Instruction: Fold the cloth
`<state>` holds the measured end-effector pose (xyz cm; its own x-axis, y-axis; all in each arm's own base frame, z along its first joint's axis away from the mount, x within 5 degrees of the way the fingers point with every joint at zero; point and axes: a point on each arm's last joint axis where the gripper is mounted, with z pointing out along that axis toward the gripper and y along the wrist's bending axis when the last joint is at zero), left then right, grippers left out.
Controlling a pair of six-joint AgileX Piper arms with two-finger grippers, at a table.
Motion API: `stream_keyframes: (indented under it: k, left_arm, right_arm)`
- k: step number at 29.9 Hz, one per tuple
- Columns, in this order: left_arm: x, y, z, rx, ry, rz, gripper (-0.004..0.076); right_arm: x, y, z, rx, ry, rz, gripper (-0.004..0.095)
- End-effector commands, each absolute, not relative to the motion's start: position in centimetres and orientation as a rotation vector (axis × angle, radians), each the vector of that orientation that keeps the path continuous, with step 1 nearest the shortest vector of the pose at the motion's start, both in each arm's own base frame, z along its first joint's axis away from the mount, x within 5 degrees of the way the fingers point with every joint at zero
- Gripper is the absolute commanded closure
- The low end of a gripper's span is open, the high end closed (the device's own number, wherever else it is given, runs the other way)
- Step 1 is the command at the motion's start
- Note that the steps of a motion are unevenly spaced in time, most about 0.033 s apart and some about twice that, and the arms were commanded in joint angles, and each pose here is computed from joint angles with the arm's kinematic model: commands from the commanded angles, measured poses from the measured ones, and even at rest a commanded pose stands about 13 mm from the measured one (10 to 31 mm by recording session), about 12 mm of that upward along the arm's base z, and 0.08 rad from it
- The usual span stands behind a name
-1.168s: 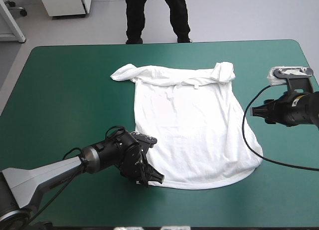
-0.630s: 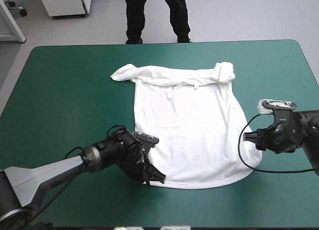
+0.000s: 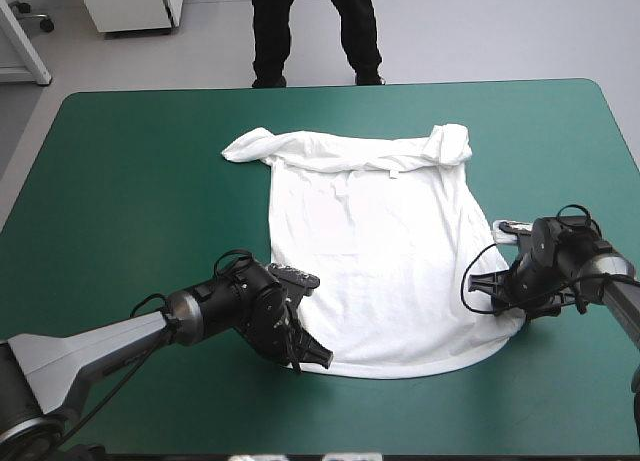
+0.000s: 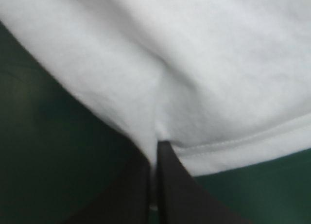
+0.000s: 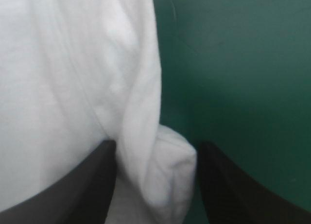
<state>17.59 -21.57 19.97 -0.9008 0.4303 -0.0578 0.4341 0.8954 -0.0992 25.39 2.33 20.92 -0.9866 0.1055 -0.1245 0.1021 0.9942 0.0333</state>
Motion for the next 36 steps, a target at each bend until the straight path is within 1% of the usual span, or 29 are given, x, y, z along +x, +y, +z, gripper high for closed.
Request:
stream_keyframes:
  k: [1,3,4,6,8,9,13,15,18,22,27,33,36]
  left_arm:
    - [17.5,-22.5,18.9,0.646,3.024,-0.256,0.0733]
    - [17.5,-22.5,18.9,0.645,3.019,-0.26,0.0733]
    - [17.6,-22.5,18.9,0.644,3.017,-0.262,0.0733]
    - [17.6,-22.5,19.0,0.648,3.004,-0.263,0.0733]
    - [18.1,-22.5,19.4,0.658,2.961,-0.254,0.0733]
    - [18.3,-22.4,19.7,0.654,2.948,-0.246,0.0733]
    - [20.6,-21.2,22.3,0.562,2.859,-0.273,0.0733]
    - [22.0,-20.0,24.2,0.485,2.801,-0.292,0.0733]
    - [23.9,-17.8,27.7,0.427,2.682,-0.297,0.0733]
    - [26.1,-14.8,33.6,0.405,2.472,-0.302,0.0733]
    - [27.3,-11.7,40.9,0.371,2.231,-0.262,0.0733]
    - [27.0,-9.4,49.5,0.379,1.929,-0.184,0.0733]
    - [26.0,-8.8,53.3,0.354,1.769,-0.162,0.0733]
  right_arm:
    - [25.6,2.2,20.7,0.174,2.994,0.049,0.0411]
    - [25.5,2.2,20.2,0.176,3.011,0.046,0.0433]
    - [25.4,2.2,20.1,0.178,3.013,0.048,0.0461]
    - [25.3,2.3,20.1,0.157,3.028,0.067,0.0628]
    - [25.3,2.5,20.3,0.126,3.041,0.095,0.0891]
    - [25.3,2.5,20.5,0.119,3.043,0.1,0.0915]
    - [25.8,3.0,22.5,0.058,3.004,0.169,0.0925]
    - [26.2,3.2,24.4,0.028,2.939,0.209,0.0925]
    - [26.6,3.6,28.3,-0.024,2.811,0.271,0.0925]
    - [27.3,3.8,34.6,-0.052,2.602,0.296,0.0925]
    - [27.2,4.3,42.6,-0.161,2.329,0.338,0.0925]
    - [26.2,4.5,50.3,-0.239,2.005,0.319,0.0925]
    - [25.0,4.3,54.0,-0.281,1.835,0.272,0.0925]
